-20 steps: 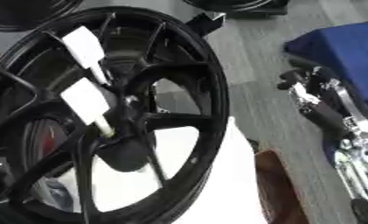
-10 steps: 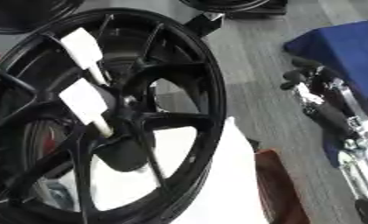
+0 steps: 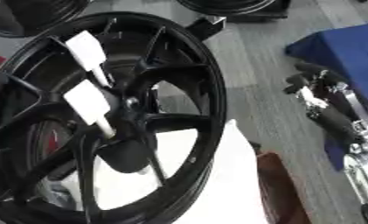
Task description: Pull the pin out of the wheel hub.
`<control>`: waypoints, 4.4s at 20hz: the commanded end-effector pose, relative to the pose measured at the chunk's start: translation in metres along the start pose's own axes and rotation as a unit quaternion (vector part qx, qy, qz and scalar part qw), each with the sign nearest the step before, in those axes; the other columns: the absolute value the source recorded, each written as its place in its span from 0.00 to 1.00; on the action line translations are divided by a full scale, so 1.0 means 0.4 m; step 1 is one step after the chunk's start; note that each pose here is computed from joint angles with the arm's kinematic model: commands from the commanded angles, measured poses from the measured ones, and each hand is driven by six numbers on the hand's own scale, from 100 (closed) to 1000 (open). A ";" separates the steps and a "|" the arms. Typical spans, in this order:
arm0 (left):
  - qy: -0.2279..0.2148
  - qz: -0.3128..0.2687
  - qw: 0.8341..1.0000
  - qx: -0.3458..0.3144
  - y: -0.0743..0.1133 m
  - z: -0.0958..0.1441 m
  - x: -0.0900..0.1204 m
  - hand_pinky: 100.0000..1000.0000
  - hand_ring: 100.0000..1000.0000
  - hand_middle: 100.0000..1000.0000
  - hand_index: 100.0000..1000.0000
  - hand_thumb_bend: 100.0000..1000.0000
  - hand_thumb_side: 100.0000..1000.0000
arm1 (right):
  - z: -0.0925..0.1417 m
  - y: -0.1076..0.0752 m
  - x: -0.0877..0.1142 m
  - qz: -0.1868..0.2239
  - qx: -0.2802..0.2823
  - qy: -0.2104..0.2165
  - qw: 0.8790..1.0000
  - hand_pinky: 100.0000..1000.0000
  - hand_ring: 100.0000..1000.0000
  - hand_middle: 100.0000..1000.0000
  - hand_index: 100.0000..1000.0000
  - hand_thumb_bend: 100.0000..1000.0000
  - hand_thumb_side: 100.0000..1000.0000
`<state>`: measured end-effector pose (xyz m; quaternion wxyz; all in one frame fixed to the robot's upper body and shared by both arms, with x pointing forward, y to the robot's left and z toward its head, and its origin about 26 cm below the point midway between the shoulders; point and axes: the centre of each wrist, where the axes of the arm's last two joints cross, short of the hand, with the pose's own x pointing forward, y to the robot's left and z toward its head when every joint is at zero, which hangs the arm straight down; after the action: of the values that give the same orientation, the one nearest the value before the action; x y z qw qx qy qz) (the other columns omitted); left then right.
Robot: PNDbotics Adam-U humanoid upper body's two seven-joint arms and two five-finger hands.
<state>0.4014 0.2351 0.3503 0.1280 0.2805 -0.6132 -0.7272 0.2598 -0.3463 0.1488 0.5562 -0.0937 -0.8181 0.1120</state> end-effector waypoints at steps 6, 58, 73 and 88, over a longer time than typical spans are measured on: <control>-0.027 -0.029 0.999 -0.017 0.110 -0.092 -0.010 0.78 0.74 0.70 0.80 0.47 0.37 | -0.006 -0.008 0.024 0.012 0.009 -0.014 1.000 0.93 0.65 0.64 0.83 0.00 0.37; -0.106 -0.019 0.983 -0.148 0.108 -0.130 0.032 0.81 0.76 0.71 0.79 0.47 0.05 | -0.029 0.006 0.027 -0.001 0.017 -0.019 1.000 0.94 0.64 0.63 0.82 0.00 0.40; -0.082 -0.013 0.985 -0.151 0.088 -0.126 -0.008 0.79 0.73 0.65 0.76 0.42 0.03 | -0.029 0.011 0.022 -0.006 0.018 -0.017 1.000 0.94 0.64 0.63 0.83 0.00 0.41; -0.082 -0.001 0.986 -0.148 0.091 -0.126 -0.007 0.78 0.72 0.61 0.75 0.42 0.02 | -0.026 0.012 0.013 -0.009 0.014 -0.011 1.000 0.94 0.65 0.63 0.83 0.00 0.42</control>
<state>0.4307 0.1814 0.3672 0.1711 0.2003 -0.5610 -0.7848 0.2683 -0.3379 0.1513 0.5551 -0.0732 -0.8204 0.1158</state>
